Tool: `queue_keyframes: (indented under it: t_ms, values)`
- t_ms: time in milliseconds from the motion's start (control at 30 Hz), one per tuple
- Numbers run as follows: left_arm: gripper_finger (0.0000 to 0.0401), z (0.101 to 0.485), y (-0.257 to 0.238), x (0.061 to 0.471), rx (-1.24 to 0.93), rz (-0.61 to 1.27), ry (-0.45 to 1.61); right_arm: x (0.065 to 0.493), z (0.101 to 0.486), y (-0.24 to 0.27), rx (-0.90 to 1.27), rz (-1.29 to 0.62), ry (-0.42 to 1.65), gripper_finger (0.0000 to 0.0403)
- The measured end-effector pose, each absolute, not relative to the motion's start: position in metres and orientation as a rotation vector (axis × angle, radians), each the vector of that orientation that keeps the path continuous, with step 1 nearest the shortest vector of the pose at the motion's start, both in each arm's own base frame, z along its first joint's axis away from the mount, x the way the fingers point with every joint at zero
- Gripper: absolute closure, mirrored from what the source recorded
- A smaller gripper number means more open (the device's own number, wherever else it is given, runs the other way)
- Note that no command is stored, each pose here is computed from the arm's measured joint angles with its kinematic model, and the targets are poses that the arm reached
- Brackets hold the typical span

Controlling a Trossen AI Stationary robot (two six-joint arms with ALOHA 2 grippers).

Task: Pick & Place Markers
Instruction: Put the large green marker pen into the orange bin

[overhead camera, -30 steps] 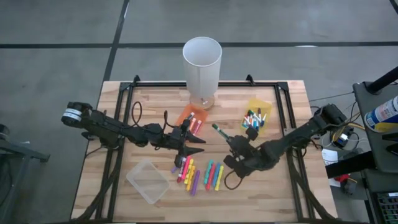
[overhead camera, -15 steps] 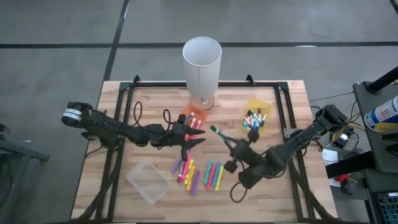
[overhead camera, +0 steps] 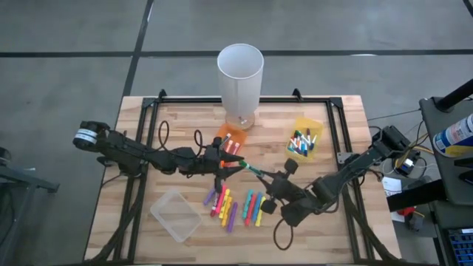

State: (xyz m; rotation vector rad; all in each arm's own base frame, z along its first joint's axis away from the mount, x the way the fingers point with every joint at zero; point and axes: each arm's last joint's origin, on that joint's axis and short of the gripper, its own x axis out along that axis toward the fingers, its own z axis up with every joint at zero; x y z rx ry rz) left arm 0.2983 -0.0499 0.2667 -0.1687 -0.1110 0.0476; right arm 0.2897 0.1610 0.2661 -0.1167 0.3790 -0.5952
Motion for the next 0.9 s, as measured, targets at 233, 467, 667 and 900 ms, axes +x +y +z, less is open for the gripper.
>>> queue_keyframes:
  t_ms: [233,467,667,900]
  values:
    - [0.0259,0.268,-0.051,0.298,-0.168,0.011,-0.127,0.294,0.267,0.157,-0.088,-0.579,0.382,0.0339]
    - [0.0259,0.271,-0.052,0.300,-0.181,-0.031,-0.132,0.301,0.268,0.149,-0.060,-0.562,0.396,0.0339]
    - [0.0260,0.271,-0.053,0.300,-0.187,-0.031,-0.130,0.303,0.267,0.145,-0.047,-0.560,0.405,0.0339]
    - [0.0306,0.270,-0.052,0.300,-0.209,-0.030,-0.127,0.305,0.266,0.142,-0.025,-0.539,0.419,0.0339]
